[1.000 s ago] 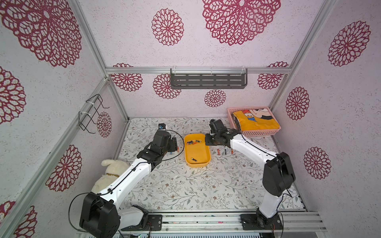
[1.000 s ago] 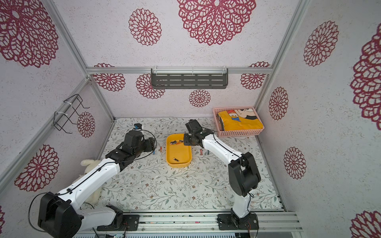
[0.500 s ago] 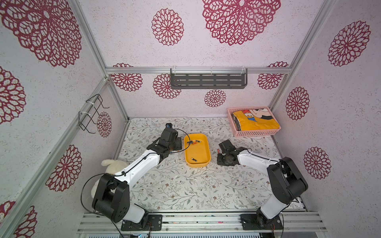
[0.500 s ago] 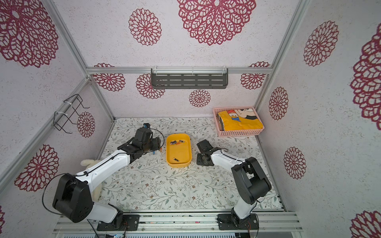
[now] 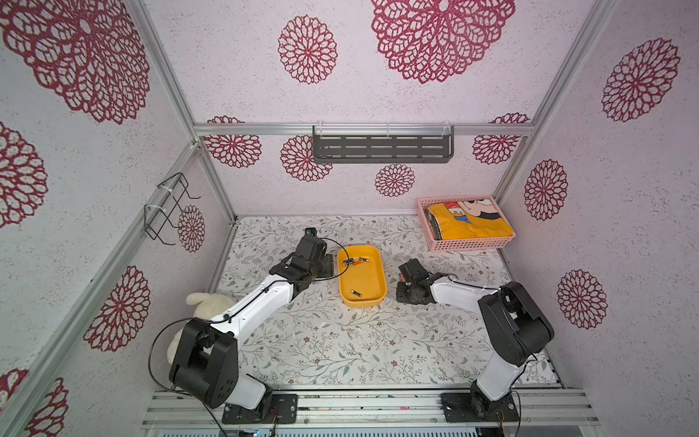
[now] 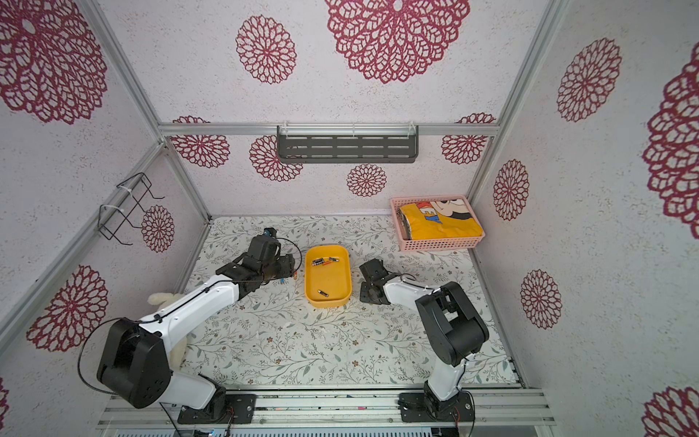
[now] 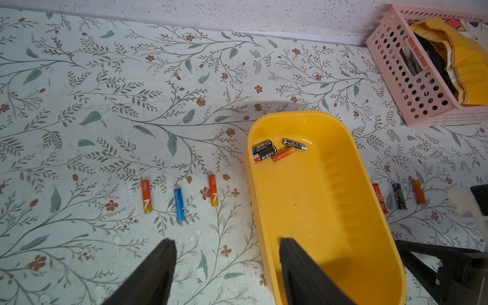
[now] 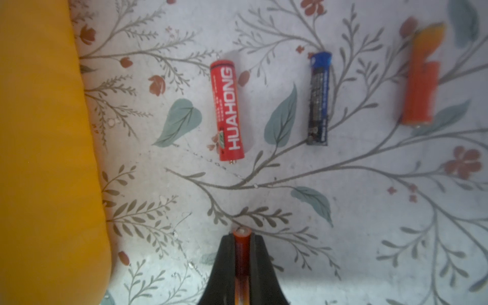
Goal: Take the batteries out of the storage box
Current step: Place the battery at the center of the board.
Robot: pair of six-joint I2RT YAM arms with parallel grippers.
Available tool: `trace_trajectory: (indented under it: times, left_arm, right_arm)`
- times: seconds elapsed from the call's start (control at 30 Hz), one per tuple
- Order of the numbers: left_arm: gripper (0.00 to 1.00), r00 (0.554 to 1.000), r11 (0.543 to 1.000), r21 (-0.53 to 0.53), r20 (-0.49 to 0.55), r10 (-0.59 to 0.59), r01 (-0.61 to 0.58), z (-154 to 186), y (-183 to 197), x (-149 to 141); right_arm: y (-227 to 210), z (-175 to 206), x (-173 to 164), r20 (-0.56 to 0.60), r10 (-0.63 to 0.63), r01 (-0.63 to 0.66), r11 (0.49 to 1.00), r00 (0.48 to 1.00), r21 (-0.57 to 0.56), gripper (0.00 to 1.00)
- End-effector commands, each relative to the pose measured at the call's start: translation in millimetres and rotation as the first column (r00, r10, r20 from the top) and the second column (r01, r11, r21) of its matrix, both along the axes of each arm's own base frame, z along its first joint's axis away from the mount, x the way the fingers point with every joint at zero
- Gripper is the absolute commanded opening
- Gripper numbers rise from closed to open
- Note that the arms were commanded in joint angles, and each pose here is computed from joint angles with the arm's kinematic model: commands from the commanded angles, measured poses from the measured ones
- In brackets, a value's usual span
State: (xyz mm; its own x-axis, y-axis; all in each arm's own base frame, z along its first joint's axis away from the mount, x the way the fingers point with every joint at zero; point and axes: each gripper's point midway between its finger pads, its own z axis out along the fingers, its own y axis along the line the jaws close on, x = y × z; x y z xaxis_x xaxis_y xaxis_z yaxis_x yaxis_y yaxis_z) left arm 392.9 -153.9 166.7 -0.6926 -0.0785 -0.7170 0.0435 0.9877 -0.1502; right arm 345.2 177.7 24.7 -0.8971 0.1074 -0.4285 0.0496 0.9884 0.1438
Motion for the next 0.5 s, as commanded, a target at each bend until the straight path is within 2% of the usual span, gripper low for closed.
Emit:
trace_trajectory:
  times: [0.0,0.07,0.17,0.23,0.47]
  left_arm:
    - [0.67,1.000,0.999,0.038,-0.004,-0.019,0.019,2,1,0]
    - [0.67,1.000,0.999,0.042,-0.002,-0.025,0.025,3,0,0]
    - [0.67,0.998,0.998,0.037,0.008,-0.060,0.060,8,-5,1]
    - [0.67,0.995,0.995,0.034,0.024,-0.094,0.093,16,-10,3]
    - [0.65,0.982,0.980,0.084,0.046,-0.182,0.178,40,-24,21]
  right_arm:
    - [-7,-4,0,0.008,-0.021,0.021,0.999,1.000,-0.029,0.00]
    - [-7,-4,0,0.007,-0.020,0.020,0.999,1.000,-0.027,0.01]
    - [-4,-3,0,0.003,-0.018,0.018,1.000,1.000,-0.013,0.16]
    - [-1,3,2,0.004,-0.011,0.011,1.000,1.000,-0.001,0.20]
    - [4,59,19,0.100,0.004,-0.008,0.999,0.995,0.045,0.29]
